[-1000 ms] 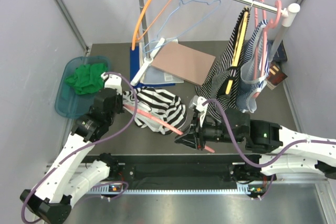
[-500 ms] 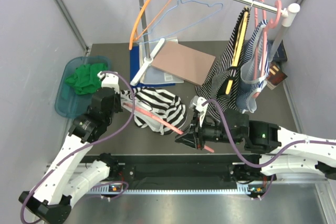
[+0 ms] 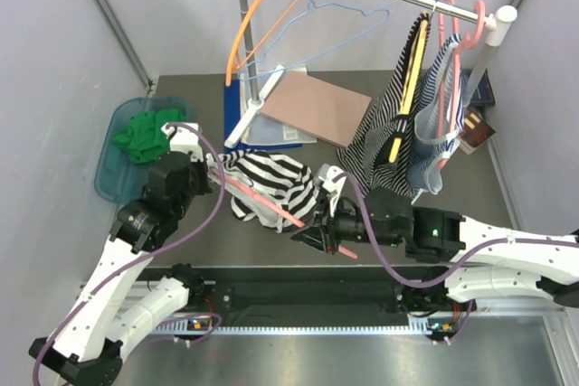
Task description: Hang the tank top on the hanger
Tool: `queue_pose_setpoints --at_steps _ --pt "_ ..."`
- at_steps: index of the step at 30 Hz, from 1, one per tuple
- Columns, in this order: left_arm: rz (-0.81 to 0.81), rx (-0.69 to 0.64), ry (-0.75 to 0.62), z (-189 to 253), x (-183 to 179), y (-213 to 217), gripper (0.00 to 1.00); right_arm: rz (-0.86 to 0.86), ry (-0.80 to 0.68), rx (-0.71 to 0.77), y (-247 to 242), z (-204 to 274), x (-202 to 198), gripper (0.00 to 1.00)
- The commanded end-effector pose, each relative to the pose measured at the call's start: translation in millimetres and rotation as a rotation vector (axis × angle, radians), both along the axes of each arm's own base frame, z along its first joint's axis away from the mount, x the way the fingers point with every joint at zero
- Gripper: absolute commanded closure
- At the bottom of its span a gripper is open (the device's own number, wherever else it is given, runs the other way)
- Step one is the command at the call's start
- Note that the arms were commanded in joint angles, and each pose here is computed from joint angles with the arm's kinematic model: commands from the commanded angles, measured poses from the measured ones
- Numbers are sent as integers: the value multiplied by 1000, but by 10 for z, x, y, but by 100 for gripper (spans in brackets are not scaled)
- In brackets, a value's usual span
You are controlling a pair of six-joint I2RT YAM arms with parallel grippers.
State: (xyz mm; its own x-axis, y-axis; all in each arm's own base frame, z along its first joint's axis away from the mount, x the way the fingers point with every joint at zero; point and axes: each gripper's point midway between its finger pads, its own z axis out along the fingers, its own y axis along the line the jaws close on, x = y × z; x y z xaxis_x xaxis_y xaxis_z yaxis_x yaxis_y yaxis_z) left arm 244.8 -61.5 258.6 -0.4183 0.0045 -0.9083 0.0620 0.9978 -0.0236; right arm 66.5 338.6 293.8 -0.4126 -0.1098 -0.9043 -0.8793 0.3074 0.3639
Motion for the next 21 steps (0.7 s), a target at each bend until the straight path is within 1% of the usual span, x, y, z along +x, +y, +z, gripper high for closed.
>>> queue_pose_setpoints --at_steps 1,6,7,13,17,21 --pt "-42 -75 -39 213 -6 -123 100 -41 -71 108 133 298 147 100" --pt "-92 -145 -52 332 -40 -248 100 -95 -111 115 217 262 288 100" --pt "-103 -158 -60 387 -47 -275 100 -108 -122 141 252 303 324 100" --pt "-156 -233 -72 559 -89 -409 100 -144 -157 178 402 295 482 100" --pt "-220 -295 -95 660 -111 -554 100 -139 -153 208 472 306 534 100" --pt "-268 -319 -89 684 -105 -664 100 -141 -122 233 508 288 605 100"
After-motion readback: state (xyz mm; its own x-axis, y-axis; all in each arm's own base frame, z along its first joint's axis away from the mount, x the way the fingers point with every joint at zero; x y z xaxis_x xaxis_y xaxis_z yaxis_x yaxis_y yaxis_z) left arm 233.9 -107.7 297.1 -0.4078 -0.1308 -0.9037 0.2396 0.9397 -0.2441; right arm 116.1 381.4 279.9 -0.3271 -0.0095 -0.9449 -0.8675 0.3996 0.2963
